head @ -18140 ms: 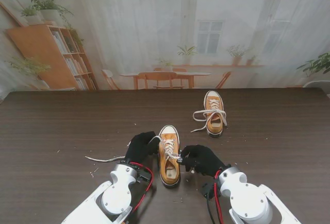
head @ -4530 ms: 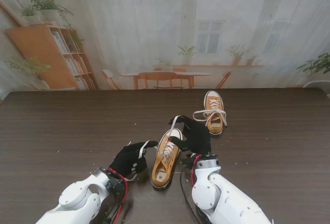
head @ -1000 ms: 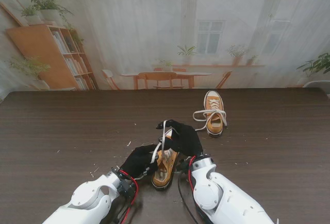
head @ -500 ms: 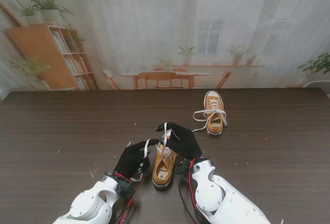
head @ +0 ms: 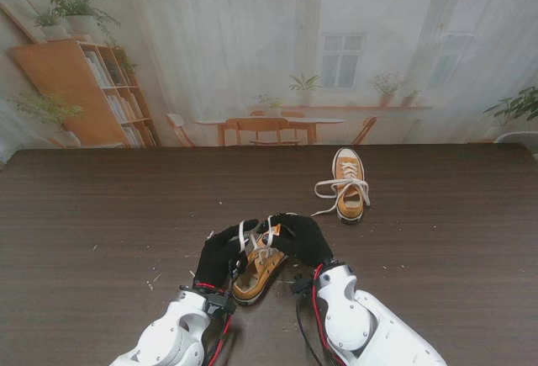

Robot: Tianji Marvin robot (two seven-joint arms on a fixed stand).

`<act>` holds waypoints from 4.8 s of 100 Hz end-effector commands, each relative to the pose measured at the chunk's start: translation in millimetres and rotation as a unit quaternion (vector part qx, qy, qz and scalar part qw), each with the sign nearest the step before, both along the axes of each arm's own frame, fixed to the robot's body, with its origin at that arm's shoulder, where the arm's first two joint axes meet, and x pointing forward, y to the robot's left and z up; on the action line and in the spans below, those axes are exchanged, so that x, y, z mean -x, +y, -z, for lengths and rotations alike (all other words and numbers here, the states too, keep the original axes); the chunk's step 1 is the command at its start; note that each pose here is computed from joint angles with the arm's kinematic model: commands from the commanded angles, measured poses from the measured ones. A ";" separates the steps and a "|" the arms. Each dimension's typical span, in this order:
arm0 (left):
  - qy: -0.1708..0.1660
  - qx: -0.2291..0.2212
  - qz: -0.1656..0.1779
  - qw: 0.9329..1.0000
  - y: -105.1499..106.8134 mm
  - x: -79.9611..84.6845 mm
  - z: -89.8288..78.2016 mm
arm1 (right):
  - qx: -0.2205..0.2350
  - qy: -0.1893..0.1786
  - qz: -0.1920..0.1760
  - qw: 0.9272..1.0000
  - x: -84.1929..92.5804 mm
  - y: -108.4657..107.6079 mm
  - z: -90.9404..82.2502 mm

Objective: Tie the shoelaces into a bow on the shoes

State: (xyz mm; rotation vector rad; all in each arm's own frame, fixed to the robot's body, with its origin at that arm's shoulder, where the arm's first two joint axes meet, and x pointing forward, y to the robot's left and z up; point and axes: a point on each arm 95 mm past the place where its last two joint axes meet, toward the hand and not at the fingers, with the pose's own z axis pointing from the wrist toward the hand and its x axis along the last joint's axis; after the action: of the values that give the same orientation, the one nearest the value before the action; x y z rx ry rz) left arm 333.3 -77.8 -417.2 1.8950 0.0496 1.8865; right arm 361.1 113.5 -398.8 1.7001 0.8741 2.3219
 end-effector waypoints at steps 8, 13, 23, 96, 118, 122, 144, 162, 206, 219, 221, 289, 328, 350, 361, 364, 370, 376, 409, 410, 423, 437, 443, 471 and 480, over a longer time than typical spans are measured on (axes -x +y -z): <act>-0.036 -0.032 -0.009 0.999 -5.7 -3.4 -4.7 | 0.010 0.013 -0.009 1.000 1.7 -2.6 -3.3; -0.051 -0.050 -0.014 0.997 -5.3 -4.1 -4.6 | 0.015 0.016 -0.012 1.000 1.7 -3.2 -3.9; -0.080 -0.094 -0.028 0.992 -4.0 -6.4 -3.5 | 0.017 0.019 -0.015 1.000 1.6 -3.4 -4.5; -0.240 -0.256 -0.057 0.935 -3.0 -12.6 1.0 | 0.016 0.040 -0.031 0.999 6.1 2.8 -10.0; -0.268 -0.296 -0.053 0.915 -1.0 -13.1 0.3 | 0.018 0.041 -0.030 0.999 8.0 2.6 -9.4; -0.269 -0.301 -0.052 0.913 -1.0 -12.6 -0.3 | 0.019 0.041 -0.030 0.999 8.2 2.6 -9.3; -0.280 -0.338 -0.034 0.898 0.5 -8.4 -5.6 | 0.024 0.042 -0.027 0.998 8.7 2.3 -8.5; -0.280 -0.346 -0.025 0.895 0.1 -6.0 -7.8 | 0.031 0.037 -0.027 0.998 9.1 2.2 -9.6; -0.285 -0.400 -0.028 0.871 -4.1 1.7 -21.9 | 0.042 0.031 -0.035 0.998 10.2 -1.5 -11.7; -0.286 -0.402 -0.031 0.869 -6.1 2.8 -24.0 | 0.049 0.031 -0.039 0.998 10.4 -2.8 -11.9; -0.286 -0.403 -0.031 0.869 -6.5 2.9 -24.2 | 0.050 0.031 -0.040 0.997 10.4 -2.9 -11.9; -0.303 -0.435 -0.035 0.847 -10.6 3.9 -23.5 | 0.060 0.050 -0.040 0.996 13.1 1.3 -9.0; -0.303 -0.433 -0.034 0.848 -11.9 4.6 -22.8 | 0.013 0.098 -0.038 0.994 16.9 5.5 -12.7; -0.295 -0.426 -0.036 0.854 -10.8 5.9 -21.8 | 0.006 0.118 -0.044 0.992 19.8 6.8 -17.2; -0.290 -0.421 -0.037 0.858 -9.6 6.8 -20.4 | 0.001 0.131 -0.048 0.990 21.9 8.0 -19.4; -0.289 -0.420 -0.037 0.860 -9.3 7.1 -20.0 | -0.001 0.133 -0.049 0.990 22.4 8.3 -19.8; -0.286 -0.416 -0.036 0.862 -9.1 7.6 -19.1 | -0.005 0.137 -0.051 0.989 23.1 9.0 -20.6; -0.285 -0.415 -0.037 0.863 -8.4 8.0 -18.6 | -0.006 0.139 -0.051 0.989 23.6 9.5 -21.3; -0.267 -0.395 -0.039 0.878 -6.4 10.5 -16.0 | -0.023 0.125 -0.021 0.992 26.0 11.6 -26.6; -0.267 -0.395 -0.039 0.878 -6.4 10.6 -15.9 | -0.023 0.124 -0.019 0.992 26.0 11.6 -26.7; -0.264 -0.389 -0.040 0.882 -5.5 11.4 -15.0 | -0.029 0.119 -0.011 0.992 27.1 11.2 -27.7; -0.258 -0.380 -0.042 0.887 -5.3 11.8 -14.5 | -0.025 0.119 -0.016 0.992 28.2 9.4 -28.7; -0.253 -0.376 -0.042 0.890 -5.4 11.8 -14.4 | -0.028 0.124 -0.021 0.992 29.2 9.5 -29.6; -0.264 -0.380 -0.046 0.885 -5.6 10.2 -15.0 | -0.056 0.135 -0.036 0.989 32.3 10.3 -30.1; -0.269 -0.384 -0.046 0.882 -5.0 9.8 -14.6 | -0.064 0.138 -0.035 0.988 32.6 10.4 -29.5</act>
State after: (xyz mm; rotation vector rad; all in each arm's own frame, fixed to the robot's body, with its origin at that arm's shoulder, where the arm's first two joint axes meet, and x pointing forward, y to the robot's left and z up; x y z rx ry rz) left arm 324.7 -80.5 -400.8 1.7127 -0.9072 2.7010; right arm 330.8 122.4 -369.7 2.1216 0.8324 2.2580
